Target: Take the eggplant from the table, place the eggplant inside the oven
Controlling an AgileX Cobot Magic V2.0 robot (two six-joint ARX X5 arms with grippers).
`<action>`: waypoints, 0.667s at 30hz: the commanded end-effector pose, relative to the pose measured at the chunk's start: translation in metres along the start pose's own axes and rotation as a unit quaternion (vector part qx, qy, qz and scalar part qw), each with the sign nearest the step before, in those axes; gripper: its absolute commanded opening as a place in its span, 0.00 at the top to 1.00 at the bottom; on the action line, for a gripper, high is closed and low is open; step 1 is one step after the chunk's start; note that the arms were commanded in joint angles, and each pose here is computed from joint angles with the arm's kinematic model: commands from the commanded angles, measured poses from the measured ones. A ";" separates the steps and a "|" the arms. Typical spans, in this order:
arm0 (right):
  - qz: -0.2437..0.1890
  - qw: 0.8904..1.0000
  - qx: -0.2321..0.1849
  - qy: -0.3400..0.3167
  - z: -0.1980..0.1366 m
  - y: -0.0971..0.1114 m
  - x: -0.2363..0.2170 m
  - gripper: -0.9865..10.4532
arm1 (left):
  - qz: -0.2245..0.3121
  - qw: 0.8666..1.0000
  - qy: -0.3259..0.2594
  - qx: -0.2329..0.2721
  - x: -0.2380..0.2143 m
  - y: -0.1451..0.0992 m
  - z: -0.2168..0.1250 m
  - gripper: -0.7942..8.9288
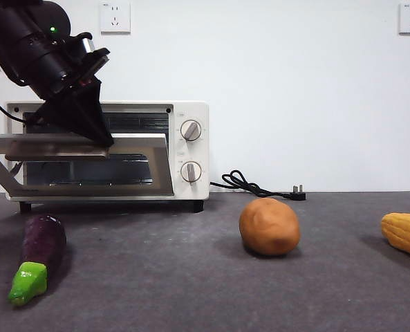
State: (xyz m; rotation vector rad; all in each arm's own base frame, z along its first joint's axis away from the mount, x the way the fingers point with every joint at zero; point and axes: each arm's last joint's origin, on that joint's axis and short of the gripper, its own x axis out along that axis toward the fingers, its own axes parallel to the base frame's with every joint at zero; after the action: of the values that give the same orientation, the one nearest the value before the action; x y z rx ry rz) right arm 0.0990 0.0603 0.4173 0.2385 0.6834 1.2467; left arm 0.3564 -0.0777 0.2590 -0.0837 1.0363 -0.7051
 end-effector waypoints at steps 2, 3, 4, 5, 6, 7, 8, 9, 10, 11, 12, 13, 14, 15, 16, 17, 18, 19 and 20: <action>-0.001 1.000 -0.010 -0.002 0.001 0.001 -0.001 0.47 | -0.001 1.000 0.009 0.002 0.006 0.002 -0.003 0.92; -0.002 1.000 -0.010 -0.002 0.001 0.001 -0.001 0.47 | -0.001 1.000 0.011 0.001 0.006 0.001 -0.003 0.92; -0.002 1.000 -0.010 -0.002 0.001 0.001 -0.001 0.47 | -0.001 1.000 0.012 0.000 0.006 0.002 -0.003 0.92; -0.003 1.000 -0.010 -0.002 0.001 0.001 -0.001 0.47 | -0.002 1.000 0.013 0.000 0.006 0.002 -0.004 0.92; -0.006 1.000 -0.010 -0.002 0.001 0.001 -0.001 0.47 | -0.002 1.000 0.015 -0.001 0.006 0.001 -0.004 0.92; -0.008 1.000 -0.010 -0.002 0.001 0.001 -0.001 0.47 | -0.002 1.000 0.016 -0.002 0.006 0.001 -0.004 0.92; -0.010 1.000 -0.010 -0.002 0.001 0.001 -0.001 0.47 | -0.002 1.000 0.019 -0.004 0.006 0.001 -0.005 0.92; -0.011 1.000 -0.010 -0.002 0.001 0.001 -0.001 0.47 | -0.003 1.000 0.021 -0.005 0.006 0.001 -0.005 0.92; -0.011 1.000 -0.010 -0.002 0.001 0.001 -0.001 0.47 | -0.003 1.000 0.024 -0.006 0.006 0.001 -0.006 0.92; -0.011 1.000 -0.010 -0.002 0.001 0.001 -0.001 0.47 | -0.003 1.000 0.025 -0.006 0.006 0.001 -0.006 0.92; -0.011 1.000 -0.010 -0.002 0.001 0.001 -0.001 0.47 | -0.003 1.000 0.025 -0.006 0.006 0.001 -0.006 0.92; -0.011 1.000 -0.010 -0.002 0.001 0.001 -0.001 0.47 | -0.003 1.000 0.025 -0.006 0.006 0.001 -0.006 0.92; -0.011 1.000 -0.010 -0.002 0.001 0.001 -0.001 0.47 | -0.003 1.000 0.025 -0.006 0.006 0.001 -0.006 0.92; -0.011 1.000 -0.009 -0.002 0.001 0.001 -0.001 0.47 | -0.003 1.000 0.025 -0.006 0.006 0.001 -0.006 0.92; -0.011 1.000 -0.009 -0.002 0.001 0.001 -0.001 0.47 | -0.003 1.000 0.025 -0.006 0.006 0.001 -0.006 0.92; -0.011 1.000 -0.009 -0.002 0.001 0.001 -0.001 0.47 | -0.003 1.000 0.025 -0.006 0.006 0.001 -0.006 0.92; -0.011 1.000 -0.009 -0.002 0.001 0.001 -0.001 0.47 | -0.003 1.000 0.024 -0.006 0.006 0.001 -0.006 0.92; -0.011 1.000 -0.009 -0.002 0.001 0.001 -0.001 0.47 | -0.003 1.000 0.024 -0.006 0.006 0.001 -0.006 0.92; -0.011 1.000 -0.010 -0.002 0.001 0.001 -0.001 0.47 | -0.003 1.000 0.024 -0.006 0.006 0.001 -0.006 0.92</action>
State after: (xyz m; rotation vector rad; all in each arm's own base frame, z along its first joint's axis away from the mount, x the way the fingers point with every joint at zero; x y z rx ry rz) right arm 0.0996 0.0601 0.4170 0.2304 0.6836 1.2252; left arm 0.3534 -0.0785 0.2576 -0.0876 1.0708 -0.7052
